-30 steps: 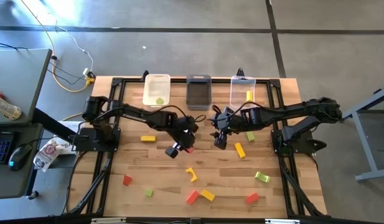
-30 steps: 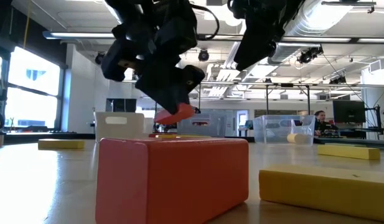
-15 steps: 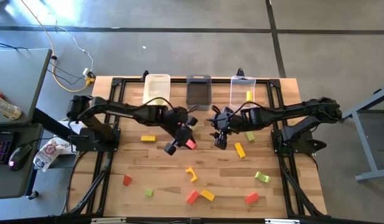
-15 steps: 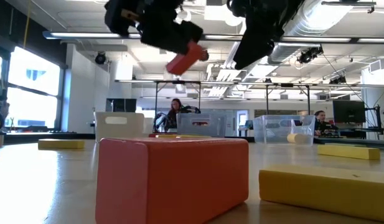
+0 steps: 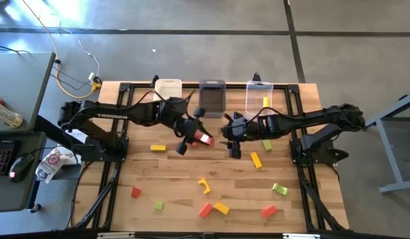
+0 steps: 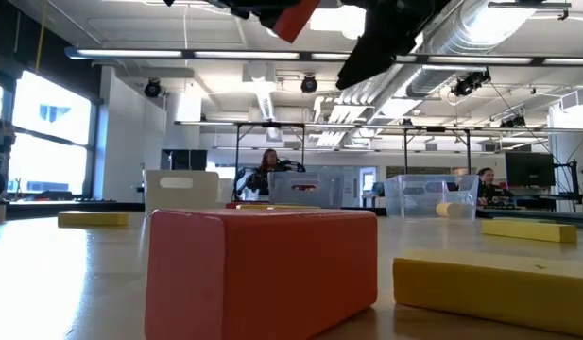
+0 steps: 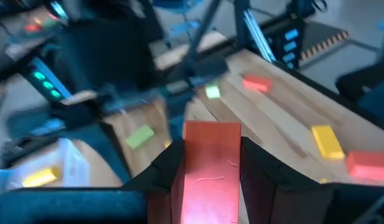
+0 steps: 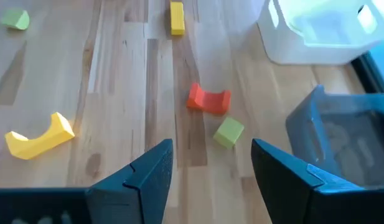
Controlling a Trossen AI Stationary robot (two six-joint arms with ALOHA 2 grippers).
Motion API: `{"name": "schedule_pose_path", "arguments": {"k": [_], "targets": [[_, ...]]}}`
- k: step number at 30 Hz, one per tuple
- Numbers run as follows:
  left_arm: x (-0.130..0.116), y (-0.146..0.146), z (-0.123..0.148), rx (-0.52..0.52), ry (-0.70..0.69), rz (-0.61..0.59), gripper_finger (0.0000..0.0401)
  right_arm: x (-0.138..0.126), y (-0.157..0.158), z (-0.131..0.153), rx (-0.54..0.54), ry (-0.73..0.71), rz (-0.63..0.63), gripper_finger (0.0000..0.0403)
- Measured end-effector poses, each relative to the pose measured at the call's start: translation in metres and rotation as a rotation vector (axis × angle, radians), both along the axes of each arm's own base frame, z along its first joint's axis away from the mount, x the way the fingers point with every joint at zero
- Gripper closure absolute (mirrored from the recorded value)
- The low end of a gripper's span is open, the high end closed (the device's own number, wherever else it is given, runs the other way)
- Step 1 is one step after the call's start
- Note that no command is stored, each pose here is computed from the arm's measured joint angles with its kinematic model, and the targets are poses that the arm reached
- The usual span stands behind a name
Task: Sort & place blocks by color
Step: Put the orange block into the black bin
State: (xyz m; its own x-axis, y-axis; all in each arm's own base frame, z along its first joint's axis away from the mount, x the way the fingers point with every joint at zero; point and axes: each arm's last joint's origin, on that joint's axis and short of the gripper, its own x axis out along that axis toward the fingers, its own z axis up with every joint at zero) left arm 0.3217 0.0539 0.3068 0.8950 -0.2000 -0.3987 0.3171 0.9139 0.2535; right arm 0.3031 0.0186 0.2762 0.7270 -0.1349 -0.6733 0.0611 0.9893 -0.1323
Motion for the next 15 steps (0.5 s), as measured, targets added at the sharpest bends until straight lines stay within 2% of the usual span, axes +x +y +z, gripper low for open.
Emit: {"name": "schedule_pose_path", "arguments": {"k": [9, 15], "targets": [[0.000, 0.021, 0.011, -0.094, -0.101, 0.107, 0.0309, 0.007, -0.002, 0.009, -0.132, -0.100, -0.020, 0.0199], [-0.001, 0.035, 0.019, -0.103, -0.186, 0.154, 0.0309, 0.010, -0.003, 0.015, -0.204, -0.169, -0.052, 0.0199]]}}
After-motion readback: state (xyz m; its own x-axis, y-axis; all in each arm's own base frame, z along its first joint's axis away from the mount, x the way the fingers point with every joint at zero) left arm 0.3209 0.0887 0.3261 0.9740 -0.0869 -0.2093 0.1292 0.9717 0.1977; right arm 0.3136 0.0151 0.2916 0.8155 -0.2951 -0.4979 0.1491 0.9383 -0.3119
